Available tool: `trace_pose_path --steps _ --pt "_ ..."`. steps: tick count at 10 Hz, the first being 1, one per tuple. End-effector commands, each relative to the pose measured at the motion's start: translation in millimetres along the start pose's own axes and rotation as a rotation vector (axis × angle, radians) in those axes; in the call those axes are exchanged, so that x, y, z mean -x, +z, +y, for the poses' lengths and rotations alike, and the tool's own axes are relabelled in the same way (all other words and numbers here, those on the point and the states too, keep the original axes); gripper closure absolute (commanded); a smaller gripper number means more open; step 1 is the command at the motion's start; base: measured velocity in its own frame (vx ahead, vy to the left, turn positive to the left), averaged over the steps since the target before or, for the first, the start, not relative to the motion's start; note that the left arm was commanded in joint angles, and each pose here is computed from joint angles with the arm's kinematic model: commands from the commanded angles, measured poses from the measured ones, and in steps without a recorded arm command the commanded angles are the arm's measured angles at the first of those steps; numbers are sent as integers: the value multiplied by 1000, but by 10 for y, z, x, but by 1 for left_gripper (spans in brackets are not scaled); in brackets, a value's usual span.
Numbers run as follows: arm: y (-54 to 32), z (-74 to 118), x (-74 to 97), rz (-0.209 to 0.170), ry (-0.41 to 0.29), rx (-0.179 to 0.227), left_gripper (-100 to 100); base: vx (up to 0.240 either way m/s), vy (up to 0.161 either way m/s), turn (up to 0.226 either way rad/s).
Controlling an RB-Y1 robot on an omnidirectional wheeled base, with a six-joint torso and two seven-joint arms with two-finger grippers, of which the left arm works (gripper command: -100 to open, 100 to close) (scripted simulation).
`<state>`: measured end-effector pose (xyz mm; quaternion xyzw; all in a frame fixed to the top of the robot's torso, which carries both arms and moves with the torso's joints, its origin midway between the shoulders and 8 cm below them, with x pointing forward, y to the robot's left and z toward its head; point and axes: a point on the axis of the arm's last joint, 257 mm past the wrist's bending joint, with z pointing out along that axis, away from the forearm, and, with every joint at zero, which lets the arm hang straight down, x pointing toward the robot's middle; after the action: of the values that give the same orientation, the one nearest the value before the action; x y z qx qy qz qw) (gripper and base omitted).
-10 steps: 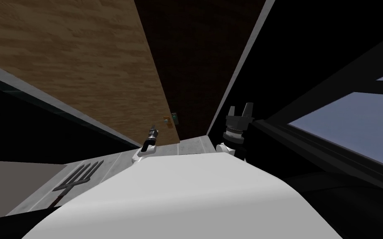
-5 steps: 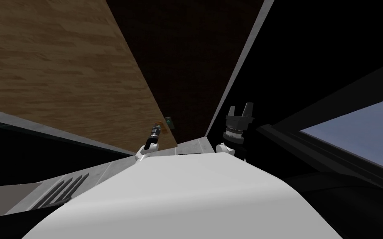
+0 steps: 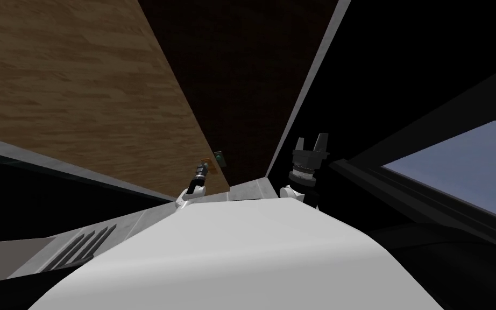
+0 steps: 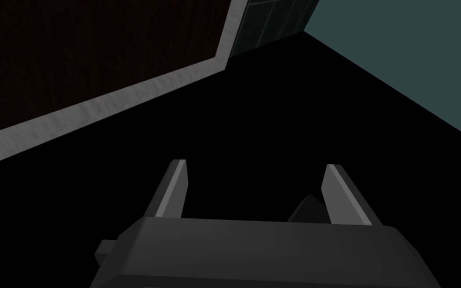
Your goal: Pull the door open
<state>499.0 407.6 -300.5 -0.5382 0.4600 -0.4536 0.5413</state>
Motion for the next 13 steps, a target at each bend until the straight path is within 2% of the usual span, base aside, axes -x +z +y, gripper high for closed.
trace_pose_path --steps 1,2,7,8,13 --pt "0 -11 33 -5 1 -2 100 0 0 0" --pt "-69 75 134 -16 8 18 100 -114 46 39" --pt "-140 123 217 -12 15 31 100 -174 46 5" --pt "-109 61 94 7 12 17 -100 -216 38 -72" --pt "-127 -13 -194 75 -2 3 -100 -192 13 -61"
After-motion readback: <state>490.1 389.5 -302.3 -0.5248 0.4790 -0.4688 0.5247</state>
